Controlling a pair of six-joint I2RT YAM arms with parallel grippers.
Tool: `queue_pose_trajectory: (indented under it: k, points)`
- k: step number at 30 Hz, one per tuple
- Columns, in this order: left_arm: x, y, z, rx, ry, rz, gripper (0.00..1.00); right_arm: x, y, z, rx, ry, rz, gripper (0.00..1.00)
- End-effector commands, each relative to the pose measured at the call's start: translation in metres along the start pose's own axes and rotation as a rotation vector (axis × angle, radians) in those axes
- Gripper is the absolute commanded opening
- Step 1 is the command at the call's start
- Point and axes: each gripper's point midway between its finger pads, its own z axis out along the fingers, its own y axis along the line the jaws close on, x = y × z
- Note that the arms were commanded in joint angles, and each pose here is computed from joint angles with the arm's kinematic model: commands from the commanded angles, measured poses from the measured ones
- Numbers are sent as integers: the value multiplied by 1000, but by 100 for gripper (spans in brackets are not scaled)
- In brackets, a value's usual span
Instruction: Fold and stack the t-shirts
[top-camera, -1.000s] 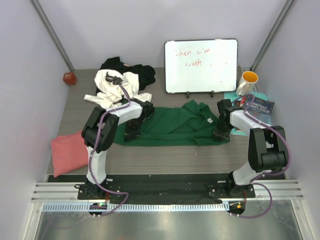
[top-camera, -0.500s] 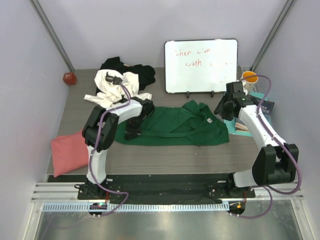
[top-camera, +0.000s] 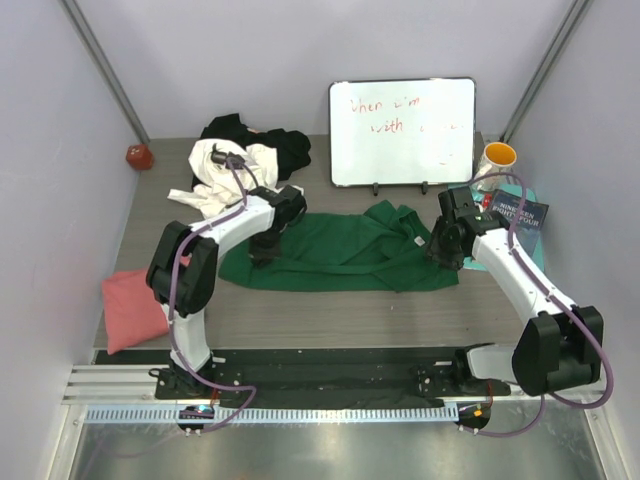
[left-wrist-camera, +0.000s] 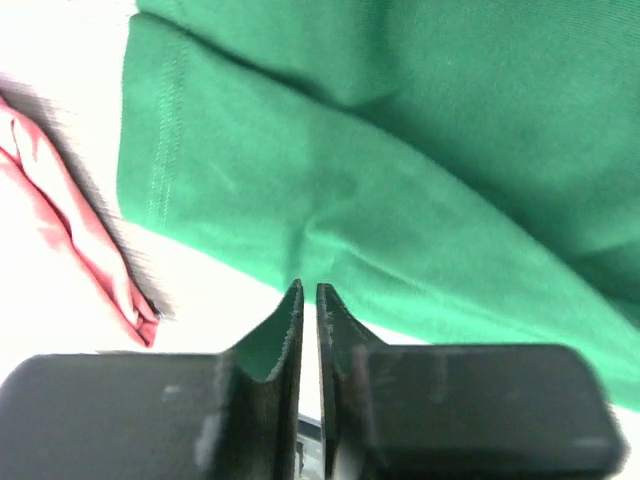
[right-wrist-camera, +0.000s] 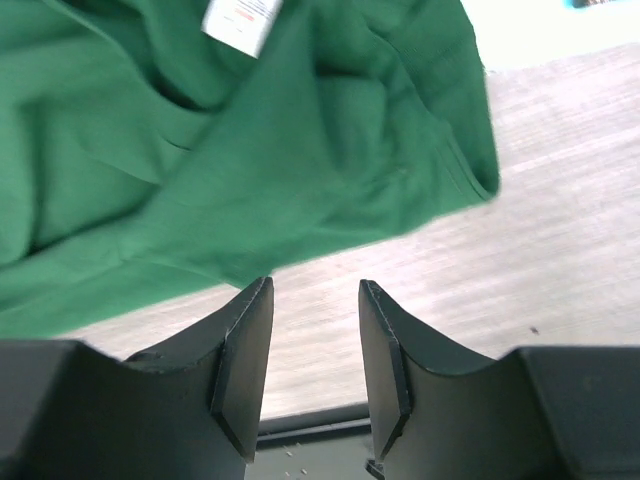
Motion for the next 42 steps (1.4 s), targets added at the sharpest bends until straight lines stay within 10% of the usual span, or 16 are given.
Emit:
queue_pose_trajectory:
  k: [1,14,22,27,42]
  points:
    - [6,5,-6,22,4,12,3,0,-10,-3,66,12,-24,45]
    - [31,-36,29,78,101,51,0,21,-22,50,205,108,-100,42]
    - [54,-48,45,43,164,74,0,35,-31,74,282,172,-134,22]
    - [77,-45,39,30,202,70,0,51,-33,69,275,207,-132,4]
    - [133,-12,27,-35,244,94,0,82,-17,21,211,178,-110,1]
